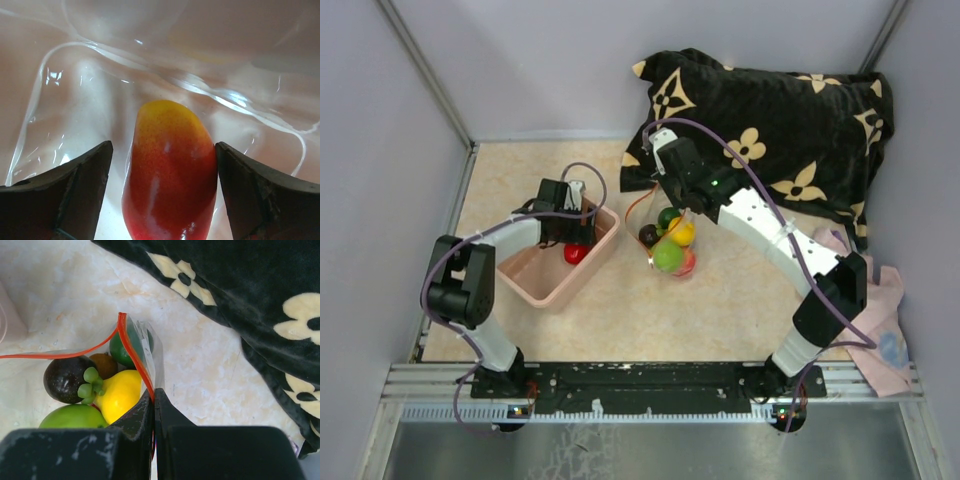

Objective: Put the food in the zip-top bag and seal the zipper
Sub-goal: Pick up the fake fruit from the bin.

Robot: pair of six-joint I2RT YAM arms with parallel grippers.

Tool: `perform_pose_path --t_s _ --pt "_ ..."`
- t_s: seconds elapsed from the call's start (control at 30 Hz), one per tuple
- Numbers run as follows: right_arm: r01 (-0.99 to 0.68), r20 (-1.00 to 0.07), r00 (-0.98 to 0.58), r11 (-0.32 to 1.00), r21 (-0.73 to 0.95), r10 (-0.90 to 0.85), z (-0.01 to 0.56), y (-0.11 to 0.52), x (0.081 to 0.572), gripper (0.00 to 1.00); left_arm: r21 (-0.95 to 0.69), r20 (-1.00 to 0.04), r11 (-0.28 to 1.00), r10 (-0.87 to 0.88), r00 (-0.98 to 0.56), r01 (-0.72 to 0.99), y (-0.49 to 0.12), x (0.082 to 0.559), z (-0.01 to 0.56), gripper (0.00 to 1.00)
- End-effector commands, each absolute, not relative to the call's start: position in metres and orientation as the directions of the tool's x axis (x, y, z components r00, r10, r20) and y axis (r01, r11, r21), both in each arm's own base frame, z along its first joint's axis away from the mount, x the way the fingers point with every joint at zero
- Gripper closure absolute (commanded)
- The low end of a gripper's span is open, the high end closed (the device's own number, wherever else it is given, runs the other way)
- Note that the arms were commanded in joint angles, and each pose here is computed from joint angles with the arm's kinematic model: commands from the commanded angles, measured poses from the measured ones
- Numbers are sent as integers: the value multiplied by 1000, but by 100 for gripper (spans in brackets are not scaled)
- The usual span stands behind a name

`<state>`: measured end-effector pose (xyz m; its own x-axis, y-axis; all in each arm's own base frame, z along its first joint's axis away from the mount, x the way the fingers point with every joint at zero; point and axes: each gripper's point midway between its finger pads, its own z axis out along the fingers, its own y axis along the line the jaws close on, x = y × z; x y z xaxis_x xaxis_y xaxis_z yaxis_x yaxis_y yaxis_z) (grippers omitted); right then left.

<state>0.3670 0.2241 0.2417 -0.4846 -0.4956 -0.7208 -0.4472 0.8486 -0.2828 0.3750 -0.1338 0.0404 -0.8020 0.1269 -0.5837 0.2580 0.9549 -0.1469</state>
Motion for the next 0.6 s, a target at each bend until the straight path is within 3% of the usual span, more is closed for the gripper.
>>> perform_pose_path --t_s 0.0,0.23,0.57 --pt "-423 -817 -380 867 -264 -434 294 228 371 100 -158 -592 964 82 -802 215 -134 387 34 16" --pt "-415 -833 -355 870 -265 -424 301 225 370 100 -150 -622 966 72 -780 209 -130 382 50 48" --pt "-417 -862 -318 875 -246 -394 316 227 368 100 -148 -686 978 6 -728 147 -118 370 95 59"
